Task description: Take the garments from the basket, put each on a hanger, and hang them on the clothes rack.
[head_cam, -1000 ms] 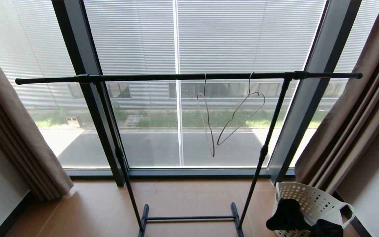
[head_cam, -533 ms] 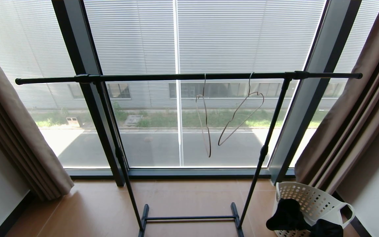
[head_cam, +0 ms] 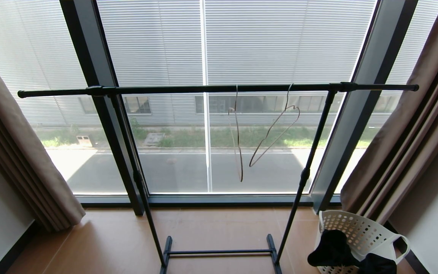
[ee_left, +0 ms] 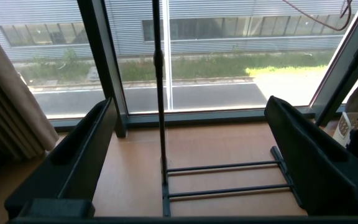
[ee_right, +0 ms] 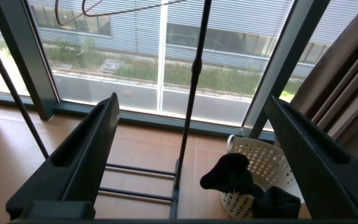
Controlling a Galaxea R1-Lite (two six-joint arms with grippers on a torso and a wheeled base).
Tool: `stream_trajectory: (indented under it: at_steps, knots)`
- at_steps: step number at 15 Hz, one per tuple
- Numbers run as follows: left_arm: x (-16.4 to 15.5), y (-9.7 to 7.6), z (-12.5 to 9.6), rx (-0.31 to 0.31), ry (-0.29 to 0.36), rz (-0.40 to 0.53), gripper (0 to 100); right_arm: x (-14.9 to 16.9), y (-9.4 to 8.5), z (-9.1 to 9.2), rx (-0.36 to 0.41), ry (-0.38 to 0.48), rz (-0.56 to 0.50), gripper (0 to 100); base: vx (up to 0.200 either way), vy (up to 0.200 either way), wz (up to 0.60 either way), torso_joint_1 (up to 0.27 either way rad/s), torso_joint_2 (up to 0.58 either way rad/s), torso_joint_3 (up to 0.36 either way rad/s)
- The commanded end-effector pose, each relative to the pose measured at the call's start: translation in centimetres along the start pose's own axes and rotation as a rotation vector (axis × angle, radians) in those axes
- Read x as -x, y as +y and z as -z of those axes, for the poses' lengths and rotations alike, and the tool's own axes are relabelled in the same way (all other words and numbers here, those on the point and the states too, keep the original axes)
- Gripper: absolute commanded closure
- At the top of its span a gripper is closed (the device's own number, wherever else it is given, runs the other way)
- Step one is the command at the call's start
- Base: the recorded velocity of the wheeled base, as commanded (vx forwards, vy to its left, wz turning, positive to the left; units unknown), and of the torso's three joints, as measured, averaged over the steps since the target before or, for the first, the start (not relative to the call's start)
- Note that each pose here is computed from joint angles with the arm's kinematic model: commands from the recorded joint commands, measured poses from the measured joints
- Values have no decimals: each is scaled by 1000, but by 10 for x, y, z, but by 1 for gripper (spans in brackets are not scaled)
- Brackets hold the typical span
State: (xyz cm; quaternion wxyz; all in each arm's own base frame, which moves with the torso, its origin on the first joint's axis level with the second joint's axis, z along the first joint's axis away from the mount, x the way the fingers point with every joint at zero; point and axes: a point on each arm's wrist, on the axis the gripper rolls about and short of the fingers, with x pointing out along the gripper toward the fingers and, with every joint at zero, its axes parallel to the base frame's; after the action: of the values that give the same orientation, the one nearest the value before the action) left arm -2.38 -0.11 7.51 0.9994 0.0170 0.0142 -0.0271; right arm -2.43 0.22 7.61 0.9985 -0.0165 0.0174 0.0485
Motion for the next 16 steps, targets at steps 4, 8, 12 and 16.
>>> stream_trajectory:
  at_steps: [4, 8, 12, 16]
  knots:
    - [0, 0, 0, -1, 1, -1, 0, 0, 0, 0, 0, 2, 0, 0, 0, 0, 0, -41, 99, 60]
    - [0, 0, 0, -1, 1, 0, 0, 0, 0, 0, 0, 2, 0, 0, 0, 0, 0, -144, 380, 225]
    - [0, 0, 0, 1, 1, 0, 0, 0, 0, 0, 0, 2, 0, 0, 0, 0, 0, -188, 505, 310]
    - [0, 0, 0, 1, 1, 0, 0, 0, 0, 0, 0, 2, 0, 0, 0, 0, 0, -192, 544, 353]
